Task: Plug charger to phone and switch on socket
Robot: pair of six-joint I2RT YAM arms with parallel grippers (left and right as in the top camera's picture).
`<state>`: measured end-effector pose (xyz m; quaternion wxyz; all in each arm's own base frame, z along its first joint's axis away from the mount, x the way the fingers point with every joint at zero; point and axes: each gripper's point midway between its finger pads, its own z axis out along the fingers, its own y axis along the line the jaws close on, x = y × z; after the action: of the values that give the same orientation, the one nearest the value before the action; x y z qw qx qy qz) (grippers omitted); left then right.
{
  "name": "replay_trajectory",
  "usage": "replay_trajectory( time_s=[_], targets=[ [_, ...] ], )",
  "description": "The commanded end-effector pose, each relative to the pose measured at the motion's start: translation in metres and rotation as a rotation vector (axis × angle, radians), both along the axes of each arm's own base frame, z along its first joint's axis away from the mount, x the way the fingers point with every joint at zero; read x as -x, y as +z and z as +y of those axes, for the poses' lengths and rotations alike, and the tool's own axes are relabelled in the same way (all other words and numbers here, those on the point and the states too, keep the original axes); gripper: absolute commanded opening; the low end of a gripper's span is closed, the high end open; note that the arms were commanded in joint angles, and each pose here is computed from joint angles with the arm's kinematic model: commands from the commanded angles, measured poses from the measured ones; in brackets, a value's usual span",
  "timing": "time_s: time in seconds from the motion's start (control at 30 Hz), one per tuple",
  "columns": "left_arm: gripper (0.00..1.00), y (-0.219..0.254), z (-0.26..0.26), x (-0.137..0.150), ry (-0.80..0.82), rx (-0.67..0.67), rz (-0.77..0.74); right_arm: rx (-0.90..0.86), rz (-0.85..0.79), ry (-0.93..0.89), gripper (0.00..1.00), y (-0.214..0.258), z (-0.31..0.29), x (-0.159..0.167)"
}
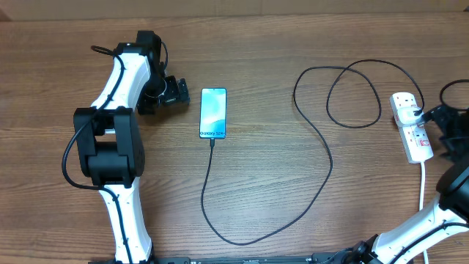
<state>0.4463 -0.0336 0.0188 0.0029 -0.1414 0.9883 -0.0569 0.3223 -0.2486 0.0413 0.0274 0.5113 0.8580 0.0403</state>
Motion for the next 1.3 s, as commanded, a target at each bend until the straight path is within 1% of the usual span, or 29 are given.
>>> replay_trajectory(
  time_s=[0.0, 0.27, 0.67, 1.1, 1.27],
  targets=[
    [1.00, 0.001, -0.002, 0.000, -0.005, -0.004, -0.003, 0.055, -0.046, 0.014, 1.00, 0.015, -0.011, -0.016],
    [1.00, 0.001, -0.002, 0.000, -0.005, -0.004, -0.003, 0.063, -0.026, 0.013, 1.00, 0.012, -0.012, -0.012],
    [1.00, 0.001, -0.002, 0.000, -0.005, -0.004, -0.003, 0.046, -0.004, 0.011, 1.00, -0.017, -0.004, -0.001],
    [1.00, 0.001, -0.002, 0.000, -0.005, -0.004, -0.003, 0.032, -0.006, 0.008, 1.00, -0.031, 0.003, 0.002],
    [1.00, 0.001, -0.002, 0.000, -0.005, -0.004, -0.003, -0.014, -0.025, 0.011, 1.00, -0.031, 0.011, 0.000]
  ],
)
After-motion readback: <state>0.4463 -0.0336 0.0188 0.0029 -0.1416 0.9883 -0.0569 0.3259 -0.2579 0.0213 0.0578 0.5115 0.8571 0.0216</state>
